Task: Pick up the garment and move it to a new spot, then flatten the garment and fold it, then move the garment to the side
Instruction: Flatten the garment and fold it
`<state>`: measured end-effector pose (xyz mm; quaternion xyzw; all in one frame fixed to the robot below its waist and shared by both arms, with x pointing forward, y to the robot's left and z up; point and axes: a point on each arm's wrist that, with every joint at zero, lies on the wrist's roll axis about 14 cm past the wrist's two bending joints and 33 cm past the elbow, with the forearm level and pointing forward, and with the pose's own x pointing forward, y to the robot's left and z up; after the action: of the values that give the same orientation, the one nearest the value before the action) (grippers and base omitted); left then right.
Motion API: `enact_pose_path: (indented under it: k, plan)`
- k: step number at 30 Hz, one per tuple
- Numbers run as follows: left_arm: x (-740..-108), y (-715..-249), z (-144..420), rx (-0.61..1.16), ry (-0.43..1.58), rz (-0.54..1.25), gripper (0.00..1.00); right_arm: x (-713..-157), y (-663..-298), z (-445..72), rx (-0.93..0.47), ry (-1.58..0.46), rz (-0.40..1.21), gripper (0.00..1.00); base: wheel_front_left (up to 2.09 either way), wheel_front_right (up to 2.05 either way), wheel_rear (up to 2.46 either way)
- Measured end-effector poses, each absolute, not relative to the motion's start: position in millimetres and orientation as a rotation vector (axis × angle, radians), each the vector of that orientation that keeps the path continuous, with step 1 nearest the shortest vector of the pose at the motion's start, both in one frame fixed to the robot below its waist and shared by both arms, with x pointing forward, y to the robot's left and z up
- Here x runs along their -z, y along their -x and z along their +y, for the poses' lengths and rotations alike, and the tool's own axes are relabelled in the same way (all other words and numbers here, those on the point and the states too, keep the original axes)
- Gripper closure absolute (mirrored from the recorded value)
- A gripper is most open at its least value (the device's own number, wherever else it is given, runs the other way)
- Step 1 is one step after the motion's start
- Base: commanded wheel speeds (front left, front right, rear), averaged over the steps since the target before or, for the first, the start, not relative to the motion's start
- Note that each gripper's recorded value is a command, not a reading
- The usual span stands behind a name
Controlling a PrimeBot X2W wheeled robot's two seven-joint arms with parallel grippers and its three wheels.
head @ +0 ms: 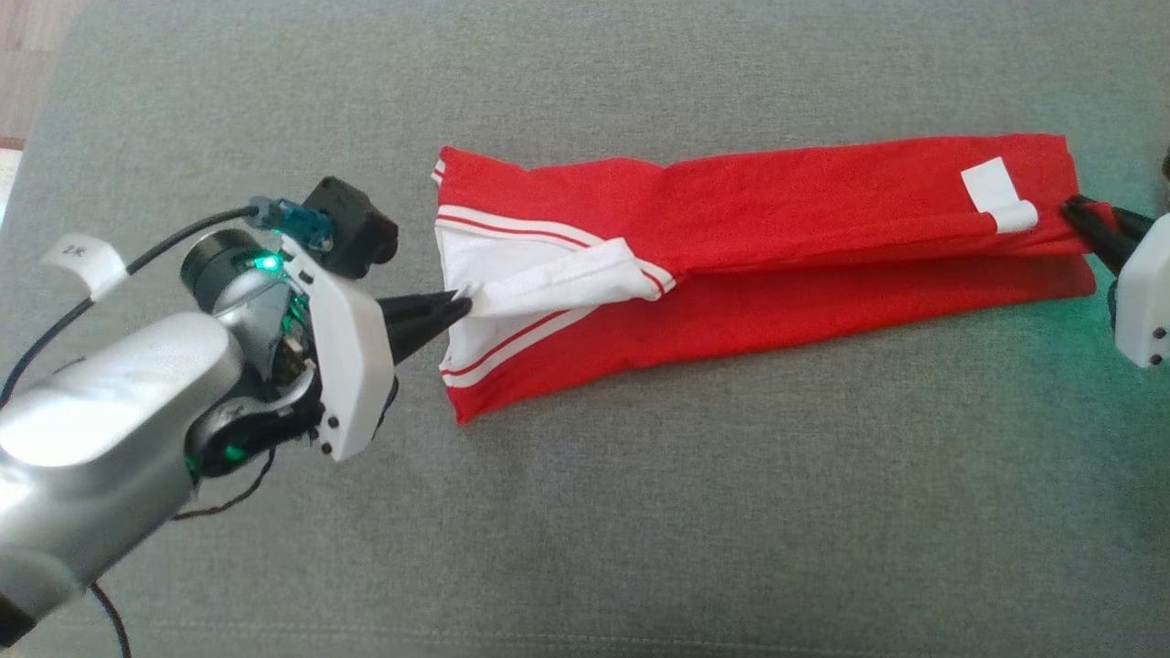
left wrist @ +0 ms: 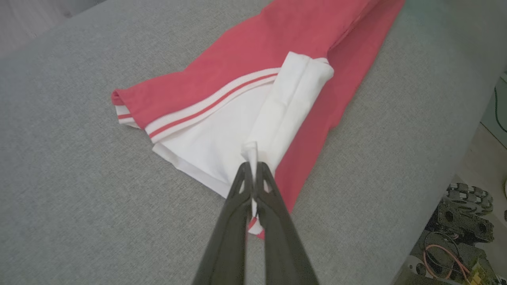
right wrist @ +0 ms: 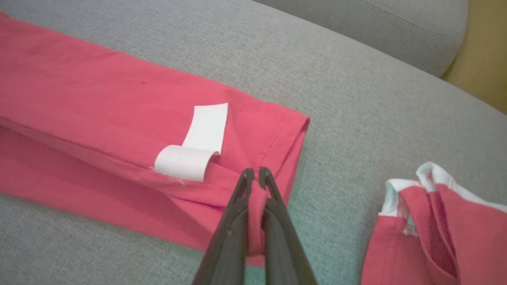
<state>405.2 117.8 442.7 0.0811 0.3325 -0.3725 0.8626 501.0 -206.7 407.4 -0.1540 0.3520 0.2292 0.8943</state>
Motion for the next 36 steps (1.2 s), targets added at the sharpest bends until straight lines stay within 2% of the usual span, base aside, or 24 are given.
enact_pose_path:
  k: [5,6,7,9,10,15,18,24,29,31,36]
  plan:
    - [-435,-397,112,0.802,-0.152,0.728,1.0,-403,-494,-207,-0.472,0.283,0.774,1.0,0.0,0.0,0.0]
    - [-433,-395,112,0.804,-0.15,0.734,1.0,-402,-493,-208,-0.471,0.278,0.78,0.38,0.0,0.0,0.0]
    - [-431,-393,112,0.806,-0.15,0.744,0.9,-400,-490,-209,-0.468,0.27,0.796,0.0,0.0,0.0,0.0]
    - [-428,-390,111,0.81,-0.15,0.756,0.4,-397,-485,-211,-0.458,0.252,0.825,0.0,0.0,0.0,0.0]
    - [-429,-390,110,0.811,-0.151,0.755,0.0,-395,-482,-213,-0.456,0.252,0.831,0.0,0.0,0.0,0.0]
    - [-437,-398,109,0.793,-0.142,0.699,0.0,-404,-482,-216,-0.439,0.233,0.803,0.0,0.0,0.0,0.0]
    - [-458,-418,114,0.725,-0.132,0.579,0.0,-425,-491,-215,-0.417,0.177,0.718,0.0,0.0,0.0,0.0]
    - [-548,-470,123,0.488,0.022,0.102,0.0,-514,-519,-182,-0.412,-0.059,0.28,0.0,0.0,0.0,0.0]
    - [-567,-475,142,0.325,0.046,-0.016,0.0,-567,-527,-183,-0.353,-0.141,0.011,0.0,0.0,0.0,0.0]
    - [-582,-477,150,0.26,-0.015,-0.097,0.0,-579,-529,-191,-0.302,-0.185,-0.048,0.0,0.0,0.0,0.0]
    - [-590,-460,144,0.168,0.11,-0.196,0.0,-578,-516,-191,-0.233,-0.204,-0.124,0.0,0.0,0.0,0.0]
